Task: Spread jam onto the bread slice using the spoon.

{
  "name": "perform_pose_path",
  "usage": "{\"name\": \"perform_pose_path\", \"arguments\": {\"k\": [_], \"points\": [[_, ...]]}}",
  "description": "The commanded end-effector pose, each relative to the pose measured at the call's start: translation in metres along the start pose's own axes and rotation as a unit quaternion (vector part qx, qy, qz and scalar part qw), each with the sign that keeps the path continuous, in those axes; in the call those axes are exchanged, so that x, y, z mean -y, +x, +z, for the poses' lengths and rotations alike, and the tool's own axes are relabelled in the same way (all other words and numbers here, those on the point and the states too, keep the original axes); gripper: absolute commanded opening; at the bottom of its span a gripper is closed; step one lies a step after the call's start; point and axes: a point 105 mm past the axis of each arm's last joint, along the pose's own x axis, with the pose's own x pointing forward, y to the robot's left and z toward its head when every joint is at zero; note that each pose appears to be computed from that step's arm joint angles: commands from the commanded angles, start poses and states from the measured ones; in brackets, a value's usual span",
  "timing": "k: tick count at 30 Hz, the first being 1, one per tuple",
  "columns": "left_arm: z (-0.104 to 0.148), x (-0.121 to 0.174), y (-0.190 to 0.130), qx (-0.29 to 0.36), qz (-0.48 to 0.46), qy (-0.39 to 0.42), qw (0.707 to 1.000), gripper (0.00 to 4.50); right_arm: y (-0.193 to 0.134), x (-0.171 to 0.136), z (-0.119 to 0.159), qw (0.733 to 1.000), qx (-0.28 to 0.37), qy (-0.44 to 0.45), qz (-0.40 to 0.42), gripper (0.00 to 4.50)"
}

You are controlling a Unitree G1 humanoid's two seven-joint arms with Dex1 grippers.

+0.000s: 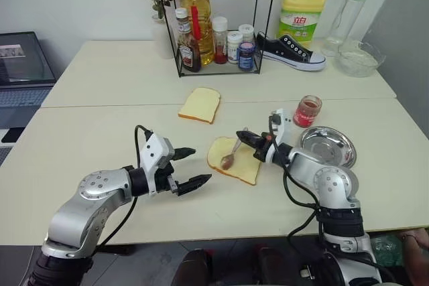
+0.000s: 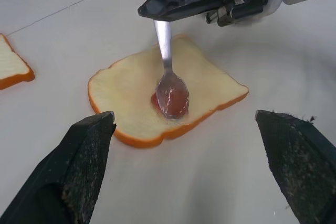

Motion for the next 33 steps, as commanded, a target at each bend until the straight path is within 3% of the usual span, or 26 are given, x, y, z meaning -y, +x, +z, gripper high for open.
{"name": "perform_pose_path", "arguments": {"k": [1, 9, 19, 24, 33], "points": [[0.01, 0.002, 0.003, 0.013, -0.01, 0.015, 1.0, 4.5, -0.008, 0.015, 0.019, 0.999, 0.031, -0.02, -0.033, 0.03], [0.011, 0.0, 0.003, 0.014, -0.012, 0.017, 1.0, 4.5, -0.016, 0.021, 0.033, 0.997, 0.052, -0.033, -0.049, 0.03], [0.012, 0.001, 0.001, 0.013, -0.011, 0.019, 1.0, 4.5, -0.012, -0.011, 0.053, 0.997, 0.077, 0.017, 0.023, 0.03], [0.013, 0.002, 0.002, 0.013, -0.012, 0.019, 1.0, 4.5, 0.0, -0.025, 0.038, 0.995, 0.057, 0.05, 0.058, 0.03], [0.012, 0.005, 0.002, 0.011, -0.013, 0.018, 1.0, 4.5, 0.016, -0.023, 0.006, 0.997, 0.014, 0.047, 0.054, 0.03]]}}
